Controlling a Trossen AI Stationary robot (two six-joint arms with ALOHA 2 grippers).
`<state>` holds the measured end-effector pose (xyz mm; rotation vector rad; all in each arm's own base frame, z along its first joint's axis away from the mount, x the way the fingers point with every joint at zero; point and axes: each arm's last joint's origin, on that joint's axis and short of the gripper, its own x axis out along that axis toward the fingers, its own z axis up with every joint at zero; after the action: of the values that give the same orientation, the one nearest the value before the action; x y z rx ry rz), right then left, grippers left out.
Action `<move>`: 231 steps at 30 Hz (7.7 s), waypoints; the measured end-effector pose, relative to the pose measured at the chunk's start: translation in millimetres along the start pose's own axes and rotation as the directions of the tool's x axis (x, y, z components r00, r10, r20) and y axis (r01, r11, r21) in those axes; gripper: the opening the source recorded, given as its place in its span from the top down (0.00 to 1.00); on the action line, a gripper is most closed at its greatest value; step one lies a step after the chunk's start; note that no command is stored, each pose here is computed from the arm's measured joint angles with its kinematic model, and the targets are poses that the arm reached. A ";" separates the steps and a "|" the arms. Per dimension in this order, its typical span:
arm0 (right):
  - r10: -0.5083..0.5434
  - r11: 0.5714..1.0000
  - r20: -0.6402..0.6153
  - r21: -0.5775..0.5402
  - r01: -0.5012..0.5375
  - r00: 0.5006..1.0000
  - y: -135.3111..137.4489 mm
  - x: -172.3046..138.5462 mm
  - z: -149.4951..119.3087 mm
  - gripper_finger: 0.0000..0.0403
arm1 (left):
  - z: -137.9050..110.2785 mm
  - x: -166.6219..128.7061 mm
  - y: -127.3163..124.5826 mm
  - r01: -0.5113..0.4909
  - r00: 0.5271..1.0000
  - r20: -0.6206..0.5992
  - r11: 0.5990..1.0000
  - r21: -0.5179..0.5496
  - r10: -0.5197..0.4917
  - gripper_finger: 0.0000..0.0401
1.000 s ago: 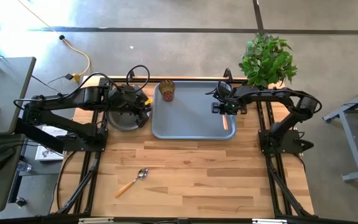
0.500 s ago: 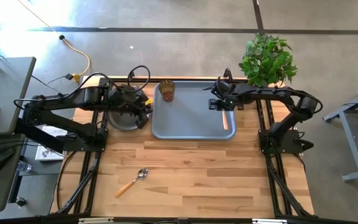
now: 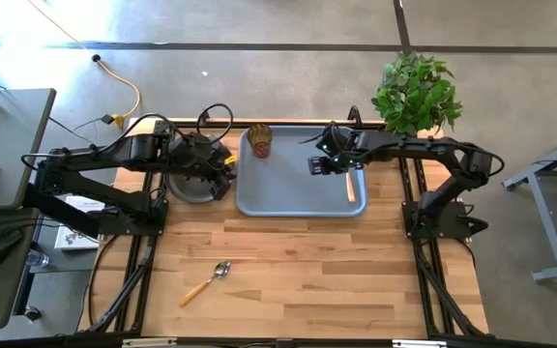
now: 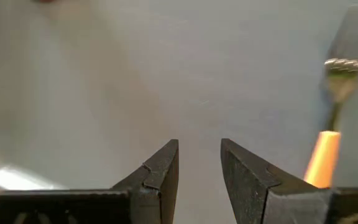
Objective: Pick and place plate/cup/fork/spoon on tray
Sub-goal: Put the orange spoon on the gray serving tray
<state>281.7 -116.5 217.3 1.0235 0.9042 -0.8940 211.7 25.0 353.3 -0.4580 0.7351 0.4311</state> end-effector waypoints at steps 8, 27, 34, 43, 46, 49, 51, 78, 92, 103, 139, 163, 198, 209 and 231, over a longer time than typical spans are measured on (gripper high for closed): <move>0.097 0.990 0.045 -0.103 -0.092 0.994 44.1 -23.8 -25.1 0.73 | -26.7 -5.0 -9.2 0.032 0.966 -0.250 0.994 -0.109 -0.059 0.61; 0.240 0.950 0.077 -0.224 -0.218 0.968 87.3 -61.3 -52.5 0.73 | -135.7 10.6 -53.7 -0.037 0.900 -0.435 0.989 -0.142 -0.029 0.62; 0.241 0.949 0.073 -0.229 -0.219 0.968 87.2 -61.2 -52.3 0.73 | -168.4 22.4 -63.6 -0.039 0.897 -0.440 0.984 -0.172 -0.041 0.62; 0.242 0.942 0.058 -0.253 -0.220 0.968 87.0 -61.1 -52.8 0.73 | -203.1 36.4 -79.6 -0.101 0.865 -0.501 0.987 -0.126 0.024 0.62; 0.239 0.943 0.057 -0.254 -0.218 0.969 86.7 -61.0 -53.0 0.73 | -212.8 42.5 -87.2 -0.109 0.853 -0.521 0.985 -0.133 0.024 0.62; 0.238 0.943 0.060 -0.254 -0.216 0.969 86.6 -61.1 -52.9 0.73 | -220.9 48.4 -96.4 -0.090 0.847 -0.532 0.984 -0.156 -0.007 0.62; 0.238 0.943 0.061 -0.253 -0.216 0.969 86.6 -61.2 -52.9 0.73 | -226.4 52.7 -100.6 -0.093 0.844 -0.536 0.983 -0.162 -0.009 0.62; 0.224 0.937 0.058 -0.287 -0.199 0.973 85.2 -60.6 -53.4 0.73 | -275.9 91.2 -117.7 -0.208 0.800 -0.594 0.968 -0.143 0.084 0.62; 0.225 0.934 0.055 -0.297 -0.199 0.973 85.3 -60.6 -53.5 0.73 | -281.0 94.7 -114.0 -0.258 0.787 -0.602 0.959 -0.119 0.137 0.80; 0.225 0.934 0.055 -0.297 -0.199 0.973 85.3 -60.7 -53.4 0.73 | -276.7 93.2 -117.4 -0.256 0.790 -0.597 0.961 -0.108 0.143 0.91; 0.454 0.870 0.252 -0.333 -0.364 0.855 47.6 -166.3 -47.5 0.73 | -69.7 141.7 -137.6 0.051 0.984 -0.159 0.980 -0.192 -0.083 0.90; 0.271 0.934 0.255 -0.301 -0.190 0.928 30.4 -160.7 -52.4 0.73 | -105.5 214.5 -155.9 0.048 0.946 -0.270 0.901 -0.431 -0.180 0.90; 0.213 0.938 0.221 -0.318 -0.135 0.952 24.5 -158.3 -55.3 0.73 | -136.1 236.4 -151.4 -0.173 0.899 -0.424 0.802 -0.572 -0.109 0.89; 0.207 0.935 0.216 -0.331 -0.128 0.954 23.9 -158.1 -55.7 0.73 | -134.6 237.5 -152.7 -0.154 0.901 -0.414 0.793 -0.589 -0.133 0.75; 0.207 0.934 0.215 -0.335 -0.127 0.954 23.8 -158.1 -55.7 0.73 | -129.7 238.6 -163.5 -0.051 0.877 -0.394 0.760 -0.648 -0.277 0.70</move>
<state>236.7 -29.2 355.2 0.6809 0.7083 -0.6853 386.4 -127.7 137.3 -1.2994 1.0177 0.4540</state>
